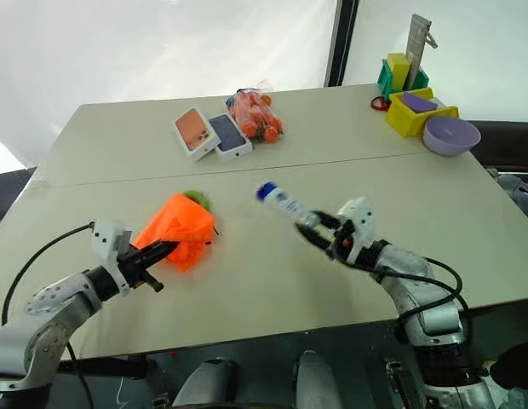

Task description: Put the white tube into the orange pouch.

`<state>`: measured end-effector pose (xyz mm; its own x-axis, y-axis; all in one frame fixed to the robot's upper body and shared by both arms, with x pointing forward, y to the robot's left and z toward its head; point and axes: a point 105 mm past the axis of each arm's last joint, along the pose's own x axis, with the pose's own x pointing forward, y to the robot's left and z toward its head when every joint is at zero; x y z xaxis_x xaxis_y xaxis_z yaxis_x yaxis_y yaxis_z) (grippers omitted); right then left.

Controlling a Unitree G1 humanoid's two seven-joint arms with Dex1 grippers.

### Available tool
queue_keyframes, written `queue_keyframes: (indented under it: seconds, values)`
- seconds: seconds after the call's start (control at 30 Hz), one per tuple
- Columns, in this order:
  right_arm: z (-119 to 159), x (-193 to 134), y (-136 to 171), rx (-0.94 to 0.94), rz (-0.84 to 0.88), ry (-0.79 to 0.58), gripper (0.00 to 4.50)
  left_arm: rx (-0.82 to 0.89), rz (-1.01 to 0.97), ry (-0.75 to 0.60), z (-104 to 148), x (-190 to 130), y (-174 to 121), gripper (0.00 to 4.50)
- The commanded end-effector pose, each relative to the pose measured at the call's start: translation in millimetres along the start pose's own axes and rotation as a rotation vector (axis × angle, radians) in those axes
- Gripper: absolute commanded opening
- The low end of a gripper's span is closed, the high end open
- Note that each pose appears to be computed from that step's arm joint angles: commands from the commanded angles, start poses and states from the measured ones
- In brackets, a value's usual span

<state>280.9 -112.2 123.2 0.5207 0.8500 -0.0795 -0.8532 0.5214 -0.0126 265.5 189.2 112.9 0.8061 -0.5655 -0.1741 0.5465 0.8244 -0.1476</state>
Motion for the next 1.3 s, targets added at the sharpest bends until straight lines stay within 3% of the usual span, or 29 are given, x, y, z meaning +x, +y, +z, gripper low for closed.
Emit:
queue_keyframes:
  seconds: [0.03, 0.43, 1.3]
  values:
    - [3.0, 16.3, 33.9, -0.029, 0.183, 0.036, 1.82, -0.036, -0.058, -0.028, 12.4, -7.0, -2.8, 0.0]
    - [-2.6, 37.6, 70.7, 0.025, 0.401, 0.057, 1.82, -0.075, -0.104, -0.018, 20.4, -11.3, -2.6, 0.0]
    - [0.6, 78.7, 55.8, -0.023, 0.309, 0.009, 1.82, -0.063, -0.19, 0.037, 18.0, -13.1, -18.3, 0.0]
